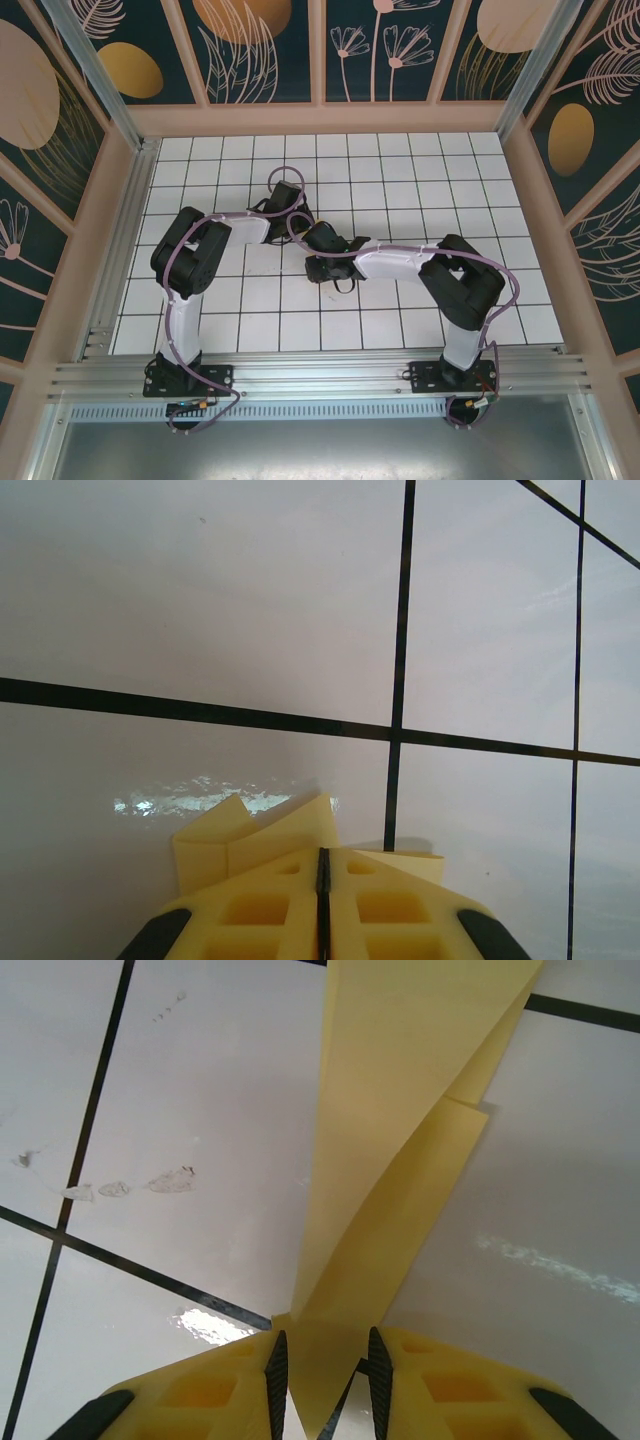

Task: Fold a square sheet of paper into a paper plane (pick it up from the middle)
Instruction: Fold the wing for the fifth time at the center of the table.

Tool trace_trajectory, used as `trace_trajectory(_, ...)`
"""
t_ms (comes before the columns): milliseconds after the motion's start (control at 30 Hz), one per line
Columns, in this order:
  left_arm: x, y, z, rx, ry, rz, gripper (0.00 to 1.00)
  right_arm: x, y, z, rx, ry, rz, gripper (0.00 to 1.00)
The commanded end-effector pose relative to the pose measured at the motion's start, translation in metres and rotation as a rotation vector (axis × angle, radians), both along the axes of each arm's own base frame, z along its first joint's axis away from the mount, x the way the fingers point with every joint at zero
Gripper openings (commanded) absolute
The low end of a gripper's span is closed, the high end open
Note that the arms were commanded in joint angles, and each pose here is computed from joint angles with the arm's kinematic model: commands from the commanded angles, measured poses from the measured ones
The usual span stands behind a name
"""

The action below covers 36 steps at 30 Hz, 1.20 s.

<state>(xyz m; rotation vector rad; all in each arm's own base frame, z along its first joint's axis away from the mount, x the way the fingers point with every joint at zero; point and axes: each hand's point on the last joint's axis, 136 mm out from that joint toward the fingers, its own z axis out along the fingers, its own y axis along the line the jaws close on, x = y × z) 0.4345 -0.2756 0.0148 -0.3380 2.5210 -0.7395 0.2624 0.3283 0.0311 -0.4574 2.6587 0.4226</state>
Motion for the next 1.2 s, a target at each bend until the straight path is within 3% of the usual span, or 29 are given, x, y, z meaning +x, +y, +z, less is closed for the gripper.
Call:
trace_trajectory(0,-0.029,0.024,-0.054,0.136,0.151,0.004,0.09,0.005,0.013,0.01,0.024,-0.038,0.026,0.33)
trace_trajectory(133,-0.028,0.024,-0.054,0.135,0.149,0.006,0.1,0.004,0.016,0.012,0.033,-0.047,0.034,0.39)
trace_trajectory(300,-0.03,0.024,-0.056,0.136,0.152,0.004,0.09,0.006,0.016,0.009,0.019,-0.053,0.023,0.39)
trace_trajectory(700,-0.03,0.025,-0.056,0.142,0.151,0.002,0.09,0.012,0.01,0.003,-0.014,-0.053,-0.019,0.12)
trace_trajectory(833,-0.03,0.025,-0.055,0.141,0.151,0.001,0.09,0.009,0.005,-0.004,-0.012,-0.026,-0.038,0.07)
trace_trajectory(1167,-0.031,0.026,-0.057,0.147,0.15,0.0,0.08,0.001,-0.001,-0.006,0.229,0.117,-0.05,0.03)
